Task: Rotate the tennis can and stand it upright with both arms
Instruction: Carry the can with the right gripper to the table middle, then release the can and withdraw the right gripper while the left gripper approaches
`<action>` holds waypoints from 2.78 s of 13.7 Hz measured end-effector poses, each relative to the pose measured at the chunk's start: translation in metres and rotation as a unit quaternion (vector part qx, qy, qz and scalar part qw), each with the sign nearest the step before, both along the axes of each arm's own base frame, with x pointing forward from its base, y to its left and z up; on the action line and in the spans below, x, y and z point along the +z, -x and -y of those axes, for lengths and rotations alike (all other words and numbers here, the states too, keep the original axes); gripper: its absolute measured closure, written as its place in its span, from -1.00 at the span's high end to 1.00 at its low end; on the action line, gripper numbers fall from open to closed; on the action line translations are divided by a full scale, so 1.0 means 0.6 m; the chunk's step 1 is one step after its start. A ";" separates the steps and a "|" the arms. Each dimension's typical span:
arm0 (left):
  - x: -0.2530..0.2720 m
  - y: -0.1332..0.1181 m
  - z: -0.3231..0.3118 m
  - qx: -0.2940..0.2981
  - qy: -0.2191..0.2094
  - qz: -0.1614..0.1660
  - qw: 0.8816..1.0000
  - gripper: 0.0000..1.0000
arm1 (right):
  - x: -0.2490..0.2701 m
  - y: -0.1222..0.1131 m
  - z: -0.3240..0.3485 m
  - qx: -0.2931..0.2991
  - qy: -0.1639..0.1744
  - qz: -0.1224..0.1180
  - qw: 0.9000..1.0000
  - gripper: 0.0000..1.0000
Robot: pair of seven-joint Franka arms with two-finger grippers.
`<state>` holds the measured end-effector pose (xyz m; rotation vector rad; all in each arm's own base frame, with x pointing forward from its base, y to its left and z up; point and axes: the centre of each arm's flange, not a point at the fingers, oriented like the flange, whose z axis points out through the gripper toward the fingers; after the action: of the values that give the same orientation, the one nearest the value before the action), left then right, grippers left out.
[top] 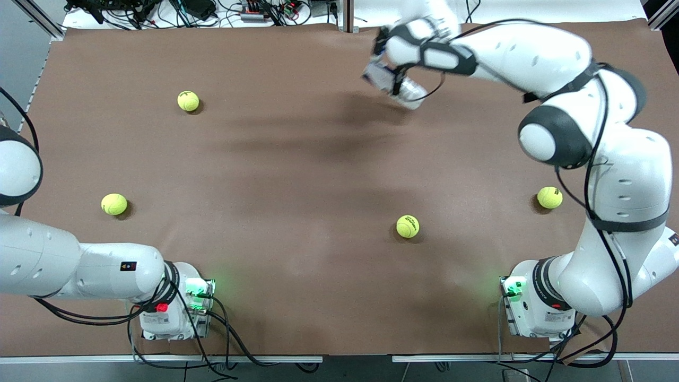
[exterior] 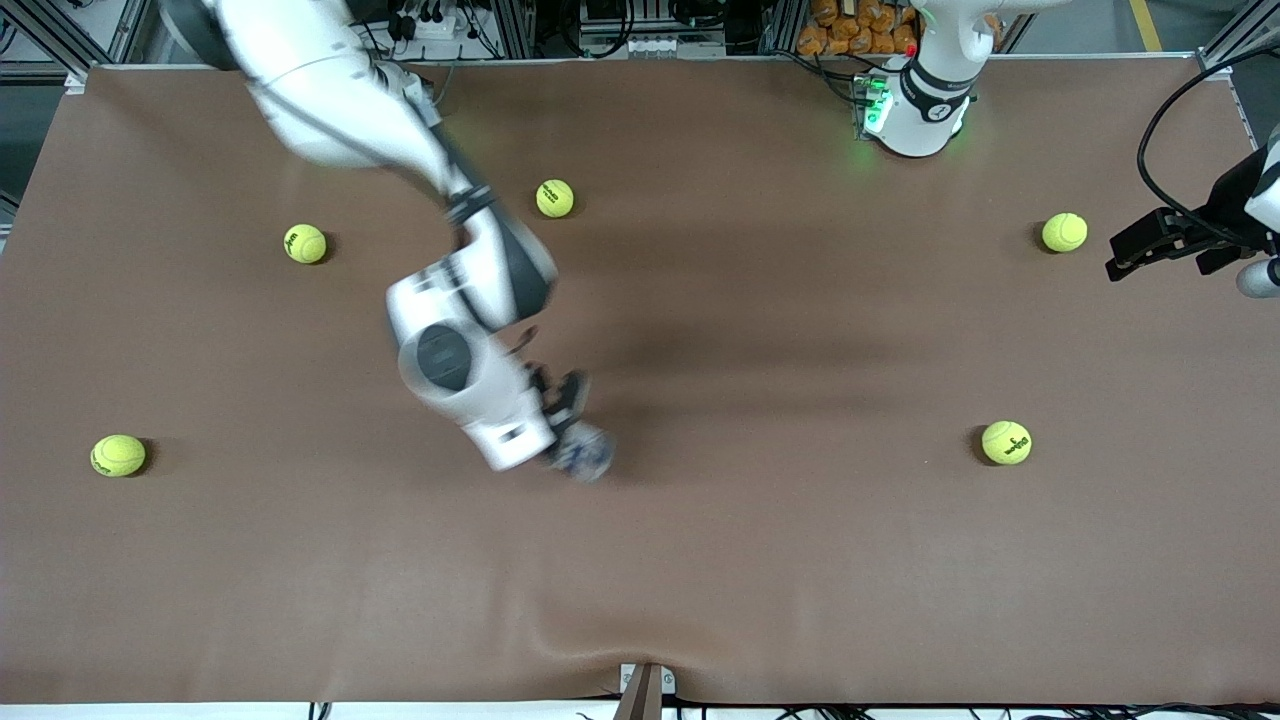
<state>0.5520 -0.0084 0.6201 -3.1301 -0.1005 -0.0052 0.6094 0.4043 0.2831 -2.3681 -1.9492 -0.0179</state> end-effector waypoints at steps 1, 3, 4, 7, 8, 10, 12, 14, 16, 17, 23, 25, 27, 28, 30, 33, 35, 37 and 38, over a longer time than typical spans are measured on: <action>0.000 0.000 0.000 0.000 0.000 0.000 1.000 1.00 | -0.008 0.025 -0.037 0.020 0.003 0.004 1.000 0.27; 0.000 0.000 0.000 0.000 0.000 0.000 1.000 1.00 | -0.035 0.044 -0.068 0.039 0.005 0.013 0.999 0.30; 0.000 0.000 0.000 0.000 0.000 0.000 1.000 1.00 | -0.054 0.044 -0.071 0.045 0.008 0.021 0.999 0.30; -0.004 -0.001 0.003 -0.001 0.000 -0.003 1.000 1.00 | -0.109 0.056 -0.097 0.080 0.016 0.055 0.995 0.34; -0.013 -0.004 0.003 -0.002 0.000 -0.008 1.000 1.00 | -0.118 0.065 -0.109 0.096 0.024 0.064 0.993 0.40; -0.032 -0.014 0.003 -0.001 0.000 -0.018 1.000 1.00 | -0.120 0.070 -0.117 0.113 0.035 0.075 0.990 0.78; -0.047 -0.021 0.005 -0.003 0.000 -0.026 1.000 1.00 | -0.108 0.057 -0.110 0.128 0.037 0.084 0.988 1.00; -0.068 -0.030 0.008 -0.005 0.000 -0.038 0.999 1.00 | -0.080 0.041 -0.102 0.138 0.036 0.093 0.985 1.00; -0.091 -0.040 0.009 -0.007 0.000 -0.049 0.999 1.00 | -0.026 0.033 -0.094 0.138 0.037 0.096 0.985 1.00; -0.098 -0.043 0.012 -0.009 0.000 -0.053 0.999 1.00 | 0.012 0.029 -0.089 0.135 0.035 0.102 0.985 1.00; -0.109 -0.062 0.096 -0.036 0.068 -0.056 0.995 1.00 | 0.200 -0.057 0.107 0.015 0.049 0.099 0.994 1.00; -0.124 -0.071 0.099 -0.030 0.095 -0.065 0.993 1.00 | 0.257 -0.076 0.182 -0.033 0.050 0.100 0.993 1.00; -0.165 -0.088 0.096 -0.020 0.129 -0.084 0.988 1.00 | 0.318 -0.088 0.272 -0.094 0.054 0.097 0.989 1.00; -0.195 -0.101 0.095 -0.018 0.152 -0.092 0.984 1.00 | 0.344 -0.092 0.330 -0.140 0.059 0.089 0.984 1.00; -0.251 -0.123 0.097 -0.015 0.197 -0.108 0.974 1.00 | 0.387 -0.091 0.432 -0.226 0.066 0.072 0.969 1.00; -0.300 -0.139 0.118 -0.001 0.267 -0.129 0.955 1.00 | 0.447 -0.053 0.525 -0.355 0.071 0.054 0.931 1.00; -0.327 -0.146 0.132 -0.006 0.310 -0.137 0.941 1.00 | 0.493 -0.004 0.569 -0.432 0.068 0.053 0.898 1.00; -0.364 -0.153 0.141 -0.017 0.339 -0.146 0.929 1.00 | 0.532 0.056 0.611 -0.512 0.057 0.016 0.857 1.00; -0.382 -0.155 0.146 -0.016 0.352 -0.152 0.924 1.00 | 0.546 0.077 0.634 -0.548 0.049 -0.005 0.835 1.00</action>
<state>0.6451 -0.0962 0.3909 -3.7824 -0.0559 0.6586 0.5632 0.0238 0.6104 -3.1365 -0.3380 0.0310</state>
